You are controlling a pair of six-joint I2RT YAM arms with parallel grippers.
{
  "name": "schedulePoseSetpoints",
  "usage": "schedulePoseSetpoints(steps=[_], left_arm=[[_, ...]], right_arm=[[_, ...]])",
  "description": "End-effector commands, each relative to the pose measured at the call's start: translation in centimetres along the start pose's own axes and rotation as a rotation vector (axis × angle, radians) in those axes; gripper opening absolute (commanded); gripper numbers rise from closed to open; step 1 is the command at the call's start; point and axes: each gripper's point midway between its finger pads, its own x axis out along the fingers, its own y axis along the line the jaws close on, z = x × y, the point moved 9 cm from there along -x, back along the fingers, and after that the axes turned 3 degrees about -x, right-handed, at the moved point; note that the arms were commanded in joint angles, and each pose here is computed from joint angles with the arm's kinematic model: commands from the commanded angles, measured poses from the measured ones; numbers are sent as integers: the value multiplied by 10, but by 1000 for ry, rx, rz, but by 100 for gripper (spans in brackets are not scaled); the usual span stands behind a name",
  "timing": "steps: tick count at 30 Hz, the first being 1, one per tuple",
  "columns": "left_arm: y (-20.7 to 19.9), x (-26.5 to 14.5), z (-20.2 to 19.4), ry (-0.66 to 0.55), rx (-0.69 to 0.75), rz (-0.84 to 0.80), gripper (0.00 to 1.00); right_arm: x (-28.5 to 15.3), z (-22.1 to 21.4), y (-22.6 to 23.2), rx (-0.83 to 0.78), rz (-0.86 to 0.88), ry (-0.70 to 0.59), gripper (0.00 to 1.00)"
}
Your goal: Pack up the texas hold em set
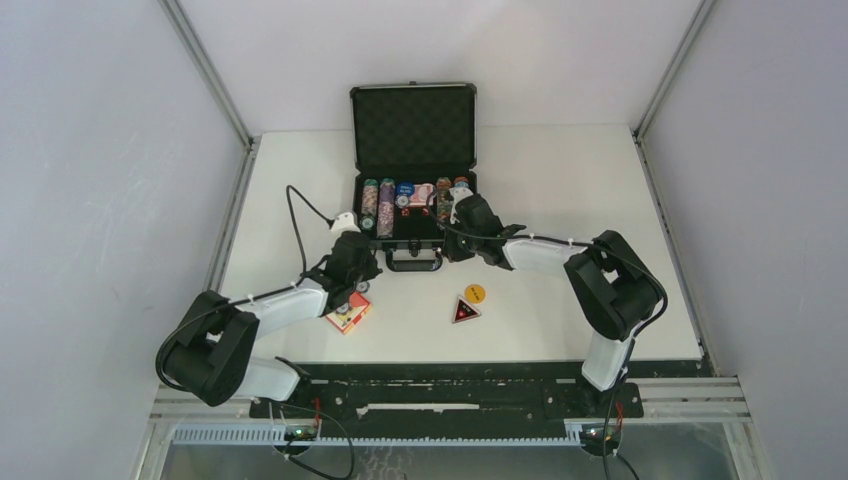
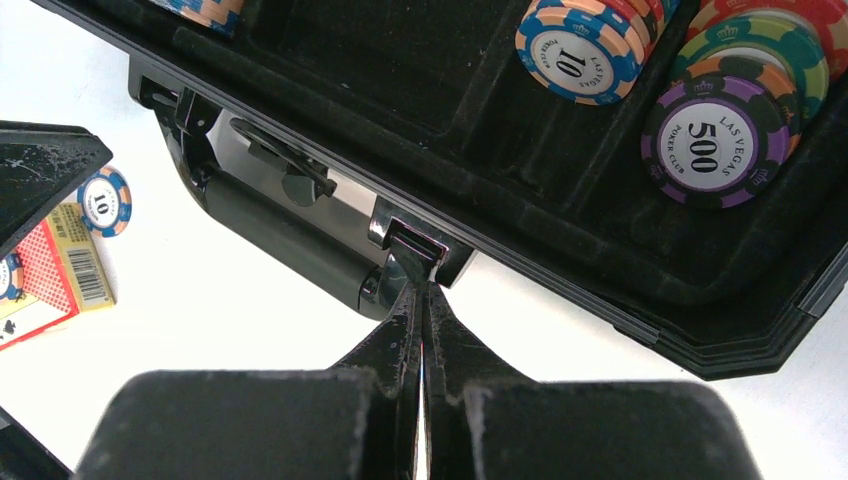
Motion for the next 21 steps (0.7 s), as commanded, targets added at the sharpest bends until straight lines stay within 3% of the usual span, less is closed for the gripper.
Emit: schedulePoseSetpoints(steps=[1, 10, 21], left_arm=[[-1, -2, 2, -21, -12, -18, 17], [0, -2, 2, -14, -3, -16, 17], [-6, -4, 4, -17, -3, -64, 17]], right_arm=[[0, 30, 11, -38, 41, -105, 0], [13, 33, 16, -35, 36, -70, 0], [-32, 14, -11, 6, -36, -131, 0]])
